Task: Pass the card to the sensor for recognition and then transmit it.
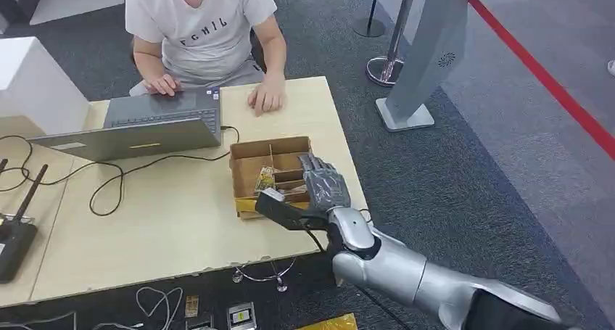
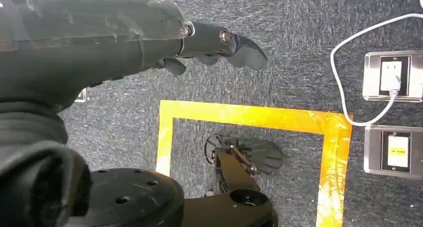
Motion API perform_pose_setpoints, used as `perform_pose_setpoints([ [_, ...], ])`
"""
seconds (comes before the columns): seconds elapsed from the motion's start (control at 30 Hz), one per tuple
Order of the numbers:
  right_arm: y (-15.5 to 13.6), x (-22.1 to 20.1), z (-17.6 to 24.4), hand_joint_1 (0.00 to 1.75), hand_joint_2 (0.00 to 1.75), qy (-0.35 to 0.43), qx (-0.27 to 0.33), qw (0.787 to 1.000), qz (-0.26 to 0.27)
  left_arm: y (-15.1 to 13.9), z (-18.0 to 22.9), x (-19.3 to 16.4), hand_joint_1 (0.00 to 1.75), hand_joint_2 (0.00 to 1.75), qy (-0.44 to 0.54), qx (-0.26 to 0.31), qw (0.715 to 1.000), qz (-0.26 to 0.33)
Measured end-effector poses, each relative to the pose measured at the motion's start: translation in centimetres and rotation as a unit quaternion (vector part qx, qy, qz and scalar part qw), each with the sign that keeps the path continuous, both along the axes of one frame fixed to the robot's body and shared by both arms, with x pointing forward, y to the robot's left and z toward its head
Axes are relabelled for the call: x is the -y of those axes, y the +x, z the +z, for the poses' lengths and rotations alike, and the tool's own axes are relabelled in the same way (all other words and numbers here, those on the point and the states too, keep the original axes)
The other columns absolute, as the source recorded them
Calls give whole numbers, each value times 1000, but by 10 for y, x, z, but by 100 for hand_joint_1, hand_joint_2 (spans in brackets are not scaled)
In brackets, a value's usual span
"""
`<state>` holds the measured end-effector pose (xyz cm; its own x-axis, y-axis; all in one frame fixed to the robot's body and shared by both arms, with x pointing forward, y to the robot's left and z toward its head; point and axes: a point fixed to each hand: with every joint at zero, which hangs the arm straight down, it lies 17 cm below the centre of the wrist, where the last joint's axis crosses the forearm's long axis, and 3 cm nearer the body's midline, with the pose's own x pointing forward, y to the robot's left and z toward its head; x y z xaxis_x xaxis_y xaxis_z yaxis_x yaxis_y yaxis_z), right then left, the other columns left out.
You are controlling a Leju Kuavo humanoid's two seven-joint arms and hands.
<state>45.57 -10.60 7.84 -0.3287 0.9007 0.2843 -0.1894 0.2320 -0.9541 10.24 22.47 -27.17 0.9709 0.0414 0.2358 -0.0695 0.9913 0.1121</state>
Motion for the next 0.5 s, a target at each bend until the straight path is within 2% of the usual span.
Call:
perform_pose_setpoints([
  [0.5,5,4,-10,0,175,-1,-5,1000,-15,-1,0,1,0,0,0,0,1000,-5],
])
